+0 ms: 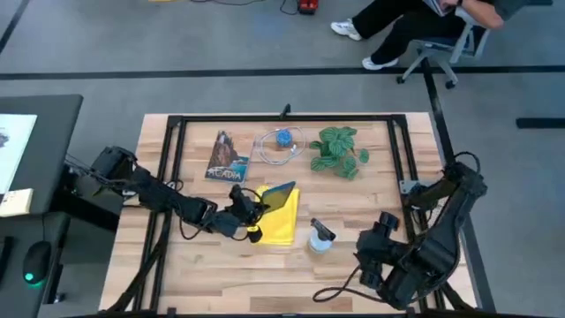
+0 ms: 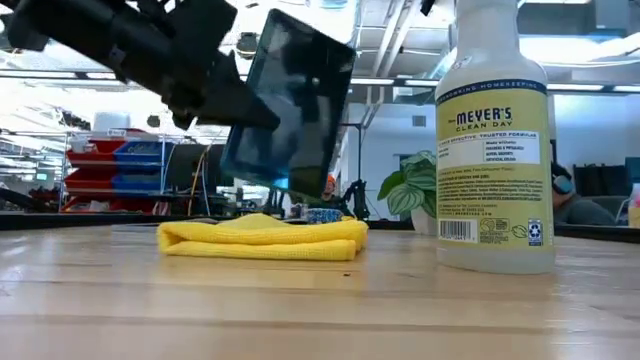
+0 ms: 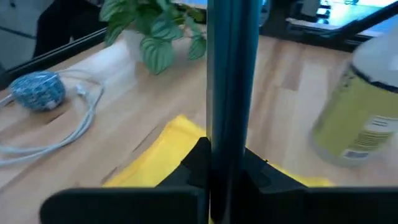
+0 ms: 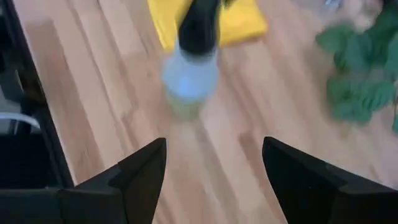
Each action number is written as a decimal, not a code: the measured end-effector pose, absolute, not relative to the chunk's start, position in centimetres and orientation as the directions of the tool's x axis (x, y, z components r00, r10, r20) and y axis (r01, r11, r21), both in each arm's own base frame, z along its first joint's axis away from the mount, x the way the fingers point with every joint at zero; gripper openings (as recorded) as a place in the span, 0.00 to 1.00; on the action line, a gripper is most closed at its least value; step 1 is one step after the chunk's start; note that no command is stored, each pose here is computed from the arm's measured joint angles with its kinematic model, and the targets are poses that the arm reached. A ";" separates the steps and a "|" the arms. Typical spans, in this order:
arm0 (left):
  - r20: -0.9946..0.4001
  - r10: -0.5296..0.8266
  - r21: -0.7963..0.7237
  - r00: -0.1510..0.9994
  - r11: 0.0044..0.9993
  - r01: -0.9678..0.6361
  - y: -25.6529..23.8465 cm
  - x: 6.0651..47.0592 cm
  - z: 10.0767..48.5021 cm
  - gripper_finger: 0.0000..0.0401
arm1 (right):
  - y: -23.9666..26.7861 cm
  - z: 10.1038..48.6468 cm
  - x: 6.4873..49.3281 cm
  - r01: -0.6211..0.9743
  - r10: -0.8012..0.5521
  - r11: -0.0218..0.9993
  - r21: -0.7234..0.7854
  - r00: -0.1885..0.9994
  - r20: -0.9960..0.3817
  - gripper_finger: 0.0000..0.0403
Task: Clean tablet
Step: Spray the front of the tablet using the cleaning bottle
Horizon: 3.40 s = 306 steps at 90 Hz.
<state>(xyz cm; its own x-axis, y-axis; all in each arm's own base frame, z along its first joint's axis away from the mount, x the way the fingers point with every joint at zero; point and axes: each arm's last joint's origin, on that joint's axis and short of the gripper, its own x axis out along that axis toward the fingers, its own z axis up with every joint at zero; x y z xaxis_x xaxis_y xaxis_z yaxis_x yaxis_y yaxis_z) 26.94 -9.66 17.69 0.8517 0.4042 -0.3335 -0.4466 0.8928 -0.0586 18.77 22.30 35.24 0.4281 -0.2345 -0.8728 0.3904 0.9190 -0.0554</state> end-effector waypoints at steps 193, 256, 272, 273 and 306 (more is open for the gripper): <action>-0.324 0.366 -0.151 0.873 0.891 -0.429 -8.3 27.8 18.2 0.02 | 10.9 23.8 25.1 -0.162 0.081 0.975 -0.150 0.894 -0.440 0.92; -0.257 0.342 -0.251 0.904 0.880 -0.404 -9.1 27.9 19.0 0.02 | 11.4 25.0 25.6 -0.087 0.085 0.996 0.006 0.947 -0.309 0.92; -0.193 0.352 -0.243 0.916 0.887 -0.392 -9.0 28.2 19.7 0.02 | 11.6 24.1 26.8 -0.085 0.075 0.996 -0.022 0.950 -0.304 0.92; -0.192 0.353 -0.240 0.916 0.888 -0.392 -9.0 28.2 19.7 0.02 | 11.6 24.1 26.8 -0.087 0.074 0.996 -0.026 0.949 -0.307 0.92; -0.200 0.392 -0.214 0.898 0.877 -0.431 -8.0 28.4 19.6 0.02 | 12.6 23.0 28.7 -0.098 0.071 0.994 -0.058 0.934 -0.350 0.92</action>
<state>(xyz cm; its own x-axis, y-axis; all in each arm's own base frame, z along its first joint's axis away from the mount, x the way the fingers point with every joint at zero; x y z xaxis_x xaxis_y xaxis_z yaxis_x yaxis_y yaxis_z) 28.42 -7.97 19.59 0.8978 0.3924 -0.2001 -0.4308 0.8768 -0.2137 28.73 12.62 22.96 0.9339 0.0711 -0.3503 -0.0975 0.9935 -0.0583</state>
